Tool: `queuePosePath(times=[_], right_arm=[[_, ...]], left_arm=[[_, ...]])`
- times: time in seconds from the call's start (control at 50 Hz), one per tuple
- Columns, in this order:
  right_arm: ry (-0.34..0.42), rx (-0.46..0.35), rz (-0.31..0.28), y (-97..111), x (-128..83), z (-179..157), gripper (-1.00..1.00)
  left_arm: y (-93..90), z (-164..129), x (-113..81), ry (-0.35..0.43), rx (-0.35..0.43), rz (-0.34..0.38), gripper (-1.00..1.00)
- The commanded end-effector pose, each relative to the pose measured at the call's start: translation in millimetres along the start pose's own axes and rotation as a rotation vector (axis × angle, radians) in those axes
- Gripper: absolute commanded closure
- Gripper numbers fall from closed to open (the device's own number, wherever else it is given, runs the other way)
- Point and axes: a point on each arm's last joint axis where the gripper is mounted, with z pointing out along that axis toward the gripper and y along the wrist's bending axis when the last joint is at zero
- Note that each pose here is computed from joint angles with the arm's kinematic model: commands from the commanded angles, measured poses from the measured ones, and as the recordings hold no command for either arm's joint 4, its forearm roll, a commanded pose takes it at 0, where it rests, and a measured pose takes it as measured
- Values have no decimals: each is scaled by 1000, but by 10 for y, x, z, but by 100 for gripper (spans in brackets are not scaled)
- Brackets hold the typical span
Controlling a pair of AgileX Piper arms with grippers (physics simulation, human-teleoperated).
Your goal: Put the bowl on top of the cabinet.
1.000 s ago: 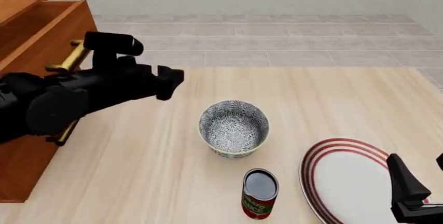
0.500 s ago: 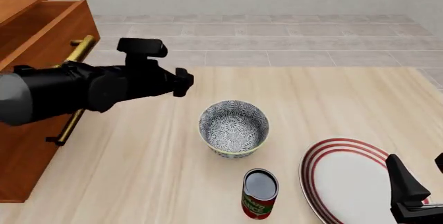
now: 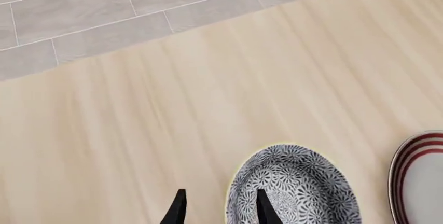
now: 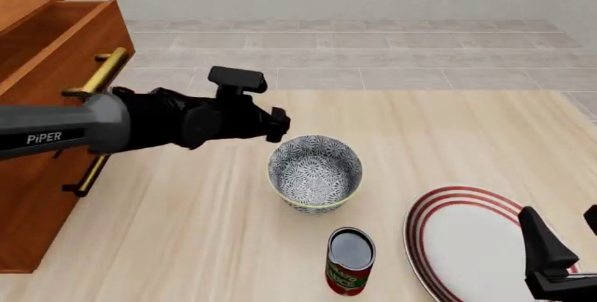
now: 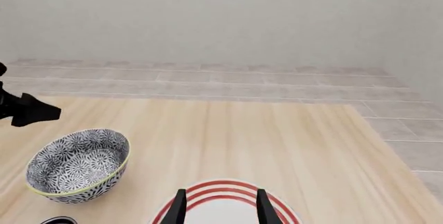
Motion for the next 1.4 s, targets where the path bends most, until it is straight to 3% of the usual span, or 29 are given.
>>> queuePosePath(times=[0.02, 0.38, 0.92, 1.18, 1.2, 1.4], right_arm=[[-2, -2, 5, 1, -7, 14, -100], [-11, -1, 16, 1, -4, -16, -100], [-29, -7, 23, 4, -19, -21, -100], [-33, -7, 26, 4, -24, -22, -100], [-34, -7, 26, 4, -25, -22, -100], [-37, -5, 24, 3, -25, -23, -100]], left_arm=[[-68, 241, 30, 27, 10, 2, -100], [-103, 576, 215, 75, 13, -12, -100], [-127, 942, 747, 172, 11, -34, -100], [-169, 1039, 852, 189, 18, -17, -100], [-104, 1053, 840, 188, 7, -19, 100], [-184, 896, 828, 166, 27, 1, 100]])
